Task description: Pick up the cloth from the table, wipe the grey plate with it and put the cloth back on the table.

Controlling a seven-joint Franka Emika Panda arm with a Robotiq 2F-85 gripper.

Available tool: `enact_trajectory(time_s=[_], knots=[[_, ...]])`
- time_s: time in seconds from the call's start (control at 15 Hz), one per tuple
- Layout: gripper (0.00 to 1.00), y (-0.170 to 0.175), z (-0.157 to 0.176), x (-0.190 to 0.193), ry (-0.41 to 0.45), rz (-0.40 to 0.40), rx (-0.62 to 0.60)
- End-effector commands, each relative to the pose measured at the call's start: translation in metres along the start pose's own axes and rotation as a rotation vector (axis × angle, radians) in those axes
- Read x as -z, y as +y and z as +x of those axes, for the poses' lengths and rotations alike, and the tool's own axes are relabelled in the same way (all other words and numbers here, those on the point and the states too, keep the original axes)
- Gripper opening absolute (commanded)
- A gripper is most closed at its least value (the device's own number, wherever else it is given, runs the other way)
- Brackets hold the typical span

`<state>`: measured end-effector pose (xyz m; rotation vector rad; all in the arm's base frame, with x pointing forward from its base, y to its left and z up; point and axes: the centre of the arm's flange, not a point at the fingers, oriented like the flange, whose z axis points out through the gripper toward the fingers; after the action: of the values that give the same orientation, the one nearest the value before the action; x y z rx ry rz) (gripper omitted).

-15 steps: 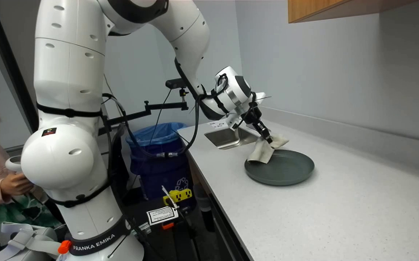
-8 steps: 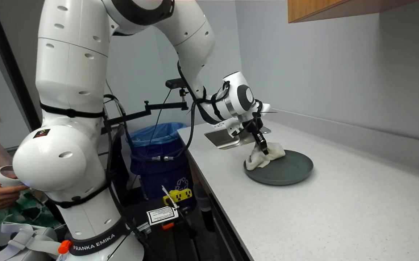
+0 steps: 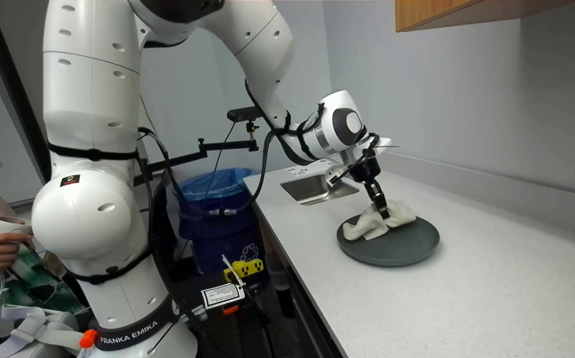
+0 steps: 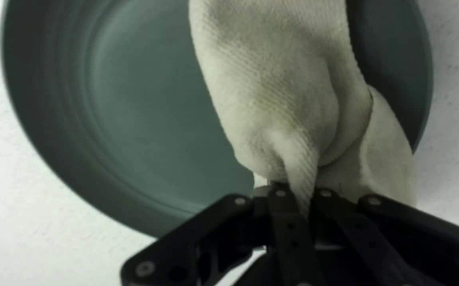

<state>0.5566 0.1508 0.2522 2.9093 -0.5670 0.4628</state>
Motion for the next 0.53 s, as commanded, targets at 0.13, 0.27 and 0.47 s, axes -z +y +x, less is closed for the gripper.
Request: enact_trajectory(time_s=[0.13, 0.27, 0.47], knots=[[0.02, 0.009, 0.010, 0.025, 0.137, -0.124, -0.035], [0.02, 0.010, 0.011, 0.029, 0.188, -0.163, -0.044], [0.02, 0.010, 0.010, 0.028, 0.237, -0.231, -0.042]])
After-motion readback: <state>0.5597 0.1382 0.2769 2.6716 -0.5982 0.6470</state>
